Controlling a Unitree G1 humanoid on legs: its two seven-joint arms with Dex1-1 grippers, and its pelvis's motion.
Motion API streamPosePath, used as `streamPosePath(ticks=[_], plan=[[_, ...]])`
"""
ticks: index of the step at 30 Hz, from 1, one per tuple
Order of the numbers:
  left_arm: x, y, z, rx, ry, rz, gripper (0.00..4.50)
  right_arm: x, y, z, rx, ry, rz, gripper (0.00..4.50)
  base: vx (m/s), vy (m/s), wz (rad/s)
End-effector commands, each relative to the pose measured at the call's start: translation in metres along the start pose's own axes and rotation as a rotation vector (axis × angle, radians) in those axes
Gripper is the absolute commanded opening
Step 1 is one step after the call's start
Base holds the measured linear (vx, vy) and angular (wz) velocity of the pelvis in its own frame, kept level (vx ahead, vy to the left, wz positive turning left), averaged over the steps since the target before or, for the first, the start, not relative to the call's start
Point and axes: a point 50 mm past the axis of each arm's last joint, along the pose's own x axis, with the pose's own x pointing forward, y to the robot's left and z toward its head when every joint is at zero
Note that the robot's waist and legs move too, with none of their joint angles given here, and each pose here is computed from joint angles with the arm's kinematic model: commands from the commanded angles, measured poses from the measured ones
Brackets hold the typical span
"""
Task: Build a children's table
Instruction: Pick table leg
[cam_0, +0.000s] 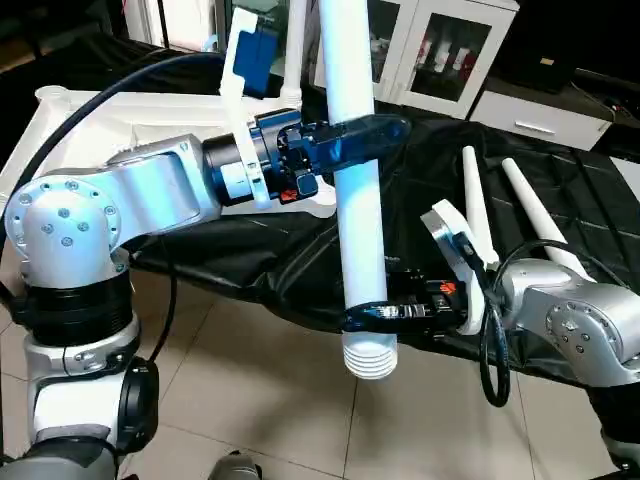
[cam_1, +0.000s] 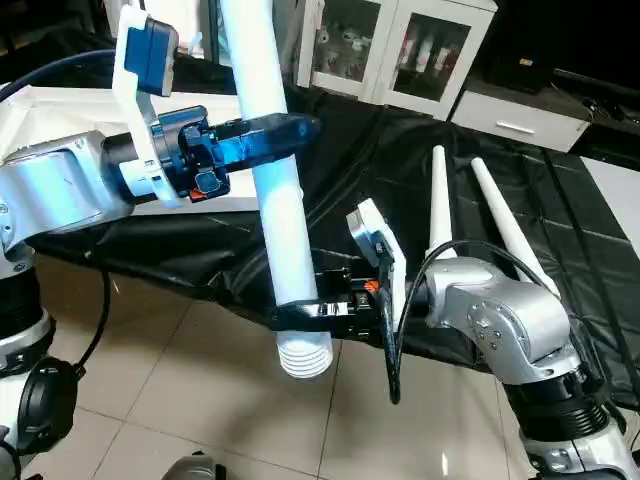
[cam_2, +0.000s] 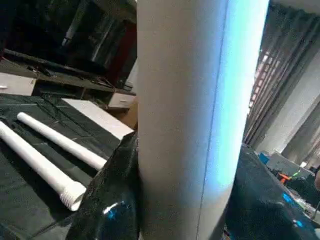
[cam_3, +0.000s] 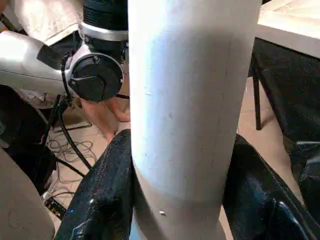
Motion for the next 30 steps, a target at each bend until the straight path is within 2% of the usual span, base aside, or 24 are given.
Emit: streamPosePath(ticks=[1,9,10,12,14,16,19,20,24,25,30], plan=[[0.001,-0.003,-0.001,0.000,0.003,-0.016,1.79,-0.002,0.000,0.005,-0.026,0.003,-0.005,1.86,0.000,0.000,0.00],[0.003,0.003,0.001,-0.004,-0.029,0.045,1.73,-0.003,-0.005,0.006,-0.058,-0.008,-0.062,1.86,0.000,0.000,0.00],[0.003,0.004,0.002,-0.001,-0.029,0.051,1.73,-0.003,-0.006,0.006,-0.063,-0.011,-0.072,2.21,0.000,0.000,0.00],[0.003,0.007,0.005,0.036,-0.027,0.106,1.73,-0.001,-0.011,0.012,-0.112,-0.058,-0.150,2.59,0.000,0.000,0.00],[0.004,0.008,0.006,0.044,-0.029,0.120,1.73,0.000,-0.012,0.014,-0.130,-0.070,-0.170,2.66,0.000,0.000,0.00],[0.006,0.010,0.008,0.054,-0.030,0.142,1.72,0.001,-0.014,0.019,-0.162,-0.089,-0.211,2.98,0.000,0.000,0.00],[0.008,0.011,0.007,0.075,-0.017,0.157,1.72,0.003,-0.016,0.022,-0.162,-0.108,-0.239,3.11,0.000,0.000,0.00],[0.008,0.011,0.007,0.074,-0.017,0.157,1.72,0.003,-0.016,0.022,-0.165,-0.109,-0.243,3.33,0.000,0.000,0.00],[0.010,0.008,0.002,0.106,0.028,0.138,1.72,0.006,-0.019,0.022,-0.184,-0.081,-0.280,3.55,0.000,0.000,0.00],[0.011,0.008,0.001,0.110,0.033,0.137,1.72,0.006,-0.019,0.021,-0.182,-0.077,-0.281,3.75,0.000,0.000,0.00],[0.012,0.006,0.000,0.152,0.061,0.122,1.72,0.007,-0.017,0.016,-0.173,-0.016,-0.255,3.82,0.000,0.000,0.00]])
